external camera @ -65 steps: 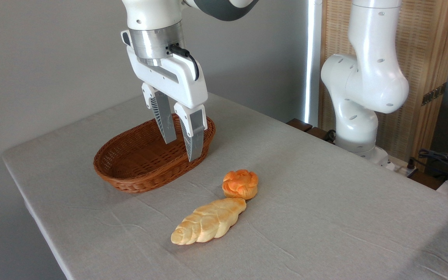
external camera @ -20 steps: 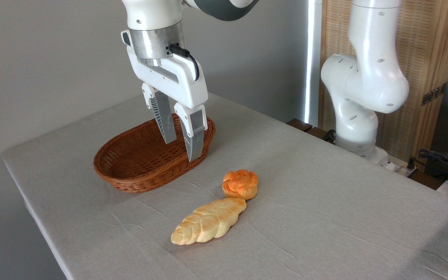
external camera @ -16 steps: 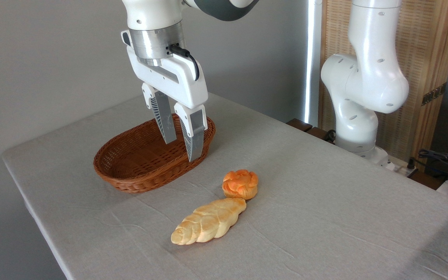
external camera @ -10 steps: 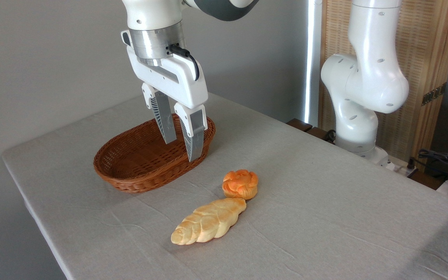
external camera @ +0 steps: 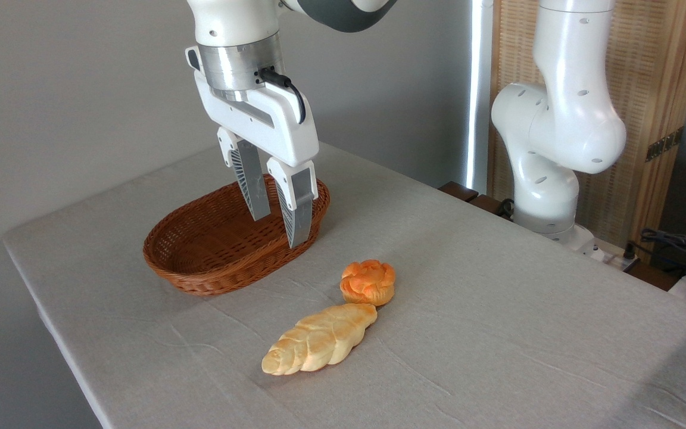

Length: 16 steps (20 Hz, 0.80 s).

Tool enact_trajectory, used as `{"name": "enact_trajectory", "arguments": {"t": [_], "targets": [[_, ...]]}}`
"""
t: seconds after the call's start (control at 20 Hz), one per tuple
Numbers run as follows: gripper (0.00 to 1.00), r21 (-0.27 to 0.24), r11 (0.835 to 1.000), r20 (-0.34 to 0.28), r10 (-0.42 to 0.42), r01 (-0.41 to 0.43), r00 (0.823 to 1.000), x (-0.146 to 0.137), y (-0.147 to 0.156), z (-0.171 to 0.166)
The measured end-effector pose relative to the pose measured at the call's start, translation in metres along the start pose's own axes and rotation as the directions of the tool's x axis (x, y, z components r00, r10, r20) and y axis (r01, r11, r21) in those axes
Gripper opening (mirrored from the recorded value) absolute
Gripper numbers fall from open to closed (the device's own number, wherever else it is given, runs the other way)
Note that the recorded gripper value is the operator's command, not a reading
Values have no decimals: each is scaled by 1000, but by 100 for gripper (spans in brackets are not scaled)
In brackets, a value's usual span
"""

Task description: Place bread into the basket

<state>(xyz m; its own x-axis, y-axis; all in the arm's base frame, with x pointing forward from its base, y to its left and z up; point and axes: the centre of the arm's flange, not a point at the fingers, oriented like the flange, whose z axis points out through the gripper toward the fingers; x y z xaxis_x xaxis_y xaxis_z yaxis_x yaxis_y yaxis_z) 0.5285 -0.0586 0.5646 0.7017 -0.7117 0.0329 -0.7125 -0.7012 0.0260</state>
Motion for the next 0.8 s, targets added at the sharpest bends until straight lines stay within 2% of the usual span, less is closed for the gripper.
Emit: {"name": "enact_trajectory", "arguments": {"t": [0.65,0.8], "targets": [[100,22,1000,-28,-6,7,1000,0,-5,-13],[100,-1,1000,0,-7,7,1000,-2,-4,-6]]}}
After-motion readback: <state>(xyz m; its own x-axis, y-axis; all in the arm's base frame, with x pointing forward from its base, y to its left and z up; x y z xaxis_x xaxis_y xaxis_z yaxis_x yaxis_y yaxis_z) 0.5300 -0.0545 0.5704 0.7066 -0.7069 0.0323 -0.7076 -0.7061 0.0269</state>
